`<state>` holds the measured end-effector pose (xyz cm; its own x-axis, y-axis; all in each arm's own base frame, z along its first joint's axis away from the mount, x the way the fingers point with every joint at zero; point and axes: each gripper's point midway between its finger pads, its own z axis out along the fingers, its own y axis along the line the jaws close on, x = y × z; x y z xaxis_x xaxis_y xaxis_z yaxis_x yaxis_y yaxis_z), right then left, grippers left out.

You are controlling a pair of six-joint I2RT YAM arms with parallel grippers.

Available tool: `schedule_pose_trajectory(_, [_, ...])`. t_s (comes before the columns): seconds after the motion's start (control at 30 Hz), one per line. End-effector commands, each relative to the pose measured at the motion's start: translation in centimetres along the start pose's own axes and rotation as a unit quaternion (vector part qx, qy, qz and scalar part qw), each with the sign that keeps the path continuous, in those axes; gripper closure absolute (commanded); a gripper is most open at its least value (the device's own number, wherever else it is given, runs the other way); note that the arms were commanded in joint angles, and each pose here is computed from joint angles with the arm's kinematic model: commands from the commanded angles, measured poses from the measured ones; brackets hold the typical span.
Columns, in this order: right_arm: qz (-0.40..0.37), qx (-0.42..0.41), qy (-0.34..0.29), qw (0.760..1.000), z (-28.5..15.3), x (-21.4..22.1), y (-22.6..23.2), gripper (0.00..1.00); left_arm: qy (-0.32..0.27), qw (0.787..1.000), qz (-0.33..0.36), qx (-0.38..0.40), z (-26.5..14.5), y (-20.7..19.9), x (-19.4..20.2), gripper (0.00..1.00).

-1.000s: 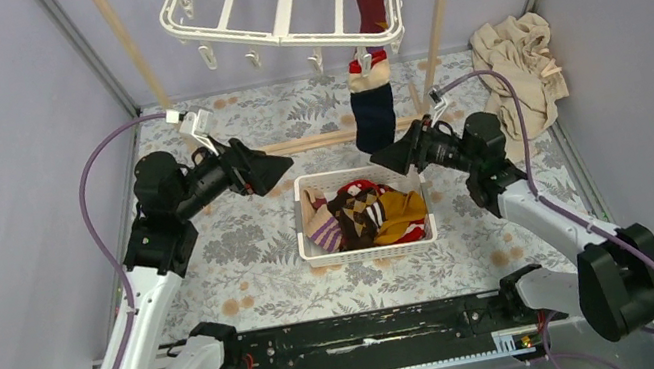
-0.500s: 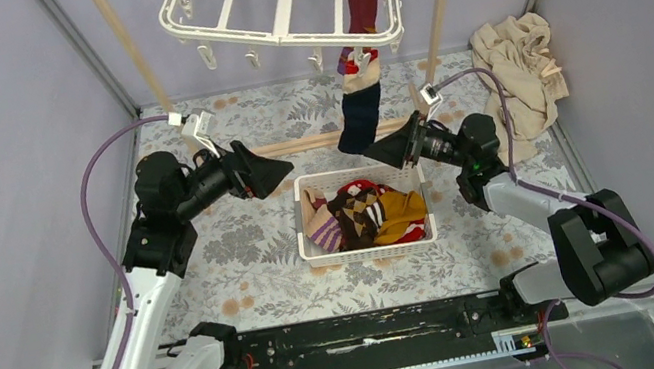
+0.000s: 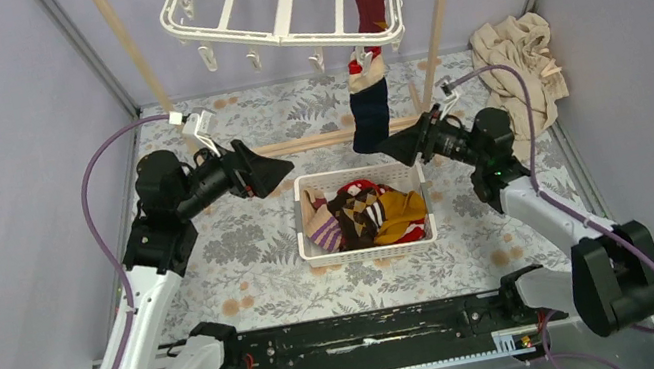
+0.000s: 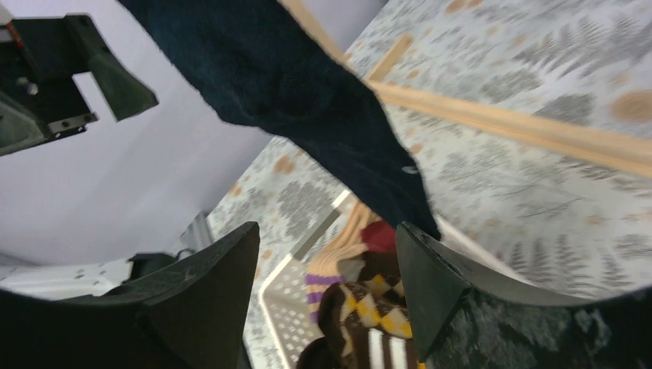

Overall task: Remove the socks clipped to the hanger
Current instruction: Remove the sock from the hanger.

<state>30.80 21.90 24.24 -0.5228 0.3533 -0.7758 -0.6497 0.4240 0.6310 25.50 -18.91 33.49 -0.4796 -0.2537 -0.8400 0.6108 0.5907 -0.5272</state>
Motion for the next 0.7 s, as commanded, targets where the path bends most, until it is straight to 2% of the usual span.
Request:
schedule_pose_trajectory(0.0, [-0.059,0.052,-0.040,0.996,-2.0,-3.2,-1.5,0.27,0.000,1.000,0.008,0.014,0.0,-0.8,-0.6,0.01])
schedule_pose_trajectory(0.17, [-0.032,0.029,-0.052,0.998,-2.4,-3.6,-2.0,0.26,0.002,1.000,0.006,0.015,0.1,-0.8,-0.4,0.01])
schedule_pose_trajectory(0.37, [0.012,-0.076,-0.059,0.995,-1.0,-4.6,-0.8,0.26,0.001,1.000,0.009,0.020,0.1,-1.2,-0.7,0.01])
schedule_pose_trajectory(0.57, [0.048,-0.179,-0.070,0.980,-0.6,-5.7,1.1,0.19,0.003,1.000,0.010,0.023,0.2,-1.3,-0.7,0.01])
schedule_pose_trajectory(0.67, [0.050,-0.185,-0.059,0.980,-0.5,-5.1,1.2,0.18,0.005,1.000,0.009,0.023,0.3,-1.2,-0.6,0.01])
